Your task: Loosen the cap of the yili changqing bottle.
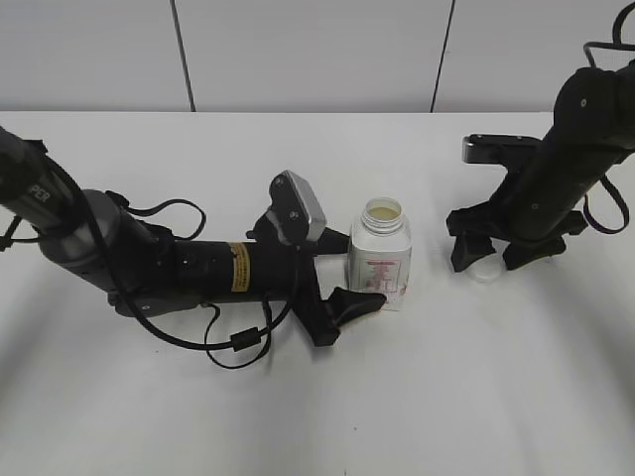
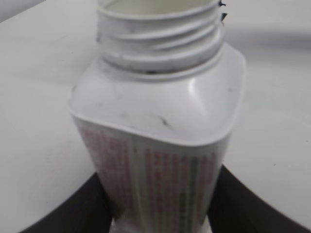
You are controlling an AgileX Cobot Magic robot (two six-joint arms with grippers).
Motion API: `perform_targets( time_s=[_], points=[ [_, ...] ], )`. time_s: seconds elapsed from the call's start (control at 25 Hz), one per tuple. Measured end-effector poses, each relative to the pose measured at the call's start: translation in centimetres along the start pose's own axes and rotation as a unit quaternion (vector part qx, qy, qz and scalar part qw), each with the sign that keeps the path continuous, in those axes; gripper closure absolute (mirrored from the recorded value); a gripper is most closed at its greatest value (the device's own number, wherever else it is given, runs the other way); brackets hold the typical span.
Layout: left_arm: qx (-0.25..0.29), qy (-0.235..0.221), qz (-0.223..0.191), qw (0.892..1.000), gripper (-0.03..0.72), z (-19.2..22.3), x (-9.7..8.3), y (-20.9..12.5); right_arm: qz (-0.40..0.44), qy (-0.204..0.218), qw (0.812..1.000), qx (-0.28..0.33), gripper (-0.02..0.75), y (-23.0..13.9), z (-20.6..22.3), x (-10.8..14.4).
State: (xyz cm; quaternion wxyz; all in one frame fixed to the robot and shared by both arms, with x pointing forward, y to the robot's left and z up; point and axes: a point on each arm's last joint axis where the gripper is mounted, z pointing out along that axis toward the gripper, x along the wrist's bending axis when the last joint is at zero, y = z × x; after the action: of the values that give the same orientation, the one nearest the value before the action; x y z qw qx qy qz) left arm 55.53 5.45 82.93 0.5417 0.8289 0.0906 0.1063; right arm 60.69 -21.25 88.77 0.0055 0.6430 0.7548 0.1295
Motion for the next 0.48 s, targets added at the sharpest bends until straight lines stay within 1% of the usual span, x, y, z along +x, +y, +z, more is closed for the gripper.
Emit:
perform_targets(
  time_s=[0.08, 0.16, 0.36, 0.48],
  points=[
    [0.003, 0.001, -0.008, 1.0, 0.066, 0.0, 0.0, 0.0, 0.0, 0.003, 1.0, 0.001, 0.153, 0.3, -0.3, 0.1],
    [0.003, 0.001, -0.014, 1.0, 0.036, 0.0, 0.0, -0.1, -0.001, 0.006, 1.0, 0.002, 0.153, 0.7, -0.6, 0.2],
    [0.008, -0.004, -0.022, 1.0, 0.036, -0.2, -0.2, -0.3, -0.001, 0.017, 1.0, 0.009, 0.152, 1.5, -1.5, 0.6],
    [0.017, -0.009, -0.024, 1.0, 0.047, -1.0, -0.4, -0.5, -0.002, 0.024, 1.0, 0.016, 0.152, 2.0, -2.1, 0.9]
  ],
)
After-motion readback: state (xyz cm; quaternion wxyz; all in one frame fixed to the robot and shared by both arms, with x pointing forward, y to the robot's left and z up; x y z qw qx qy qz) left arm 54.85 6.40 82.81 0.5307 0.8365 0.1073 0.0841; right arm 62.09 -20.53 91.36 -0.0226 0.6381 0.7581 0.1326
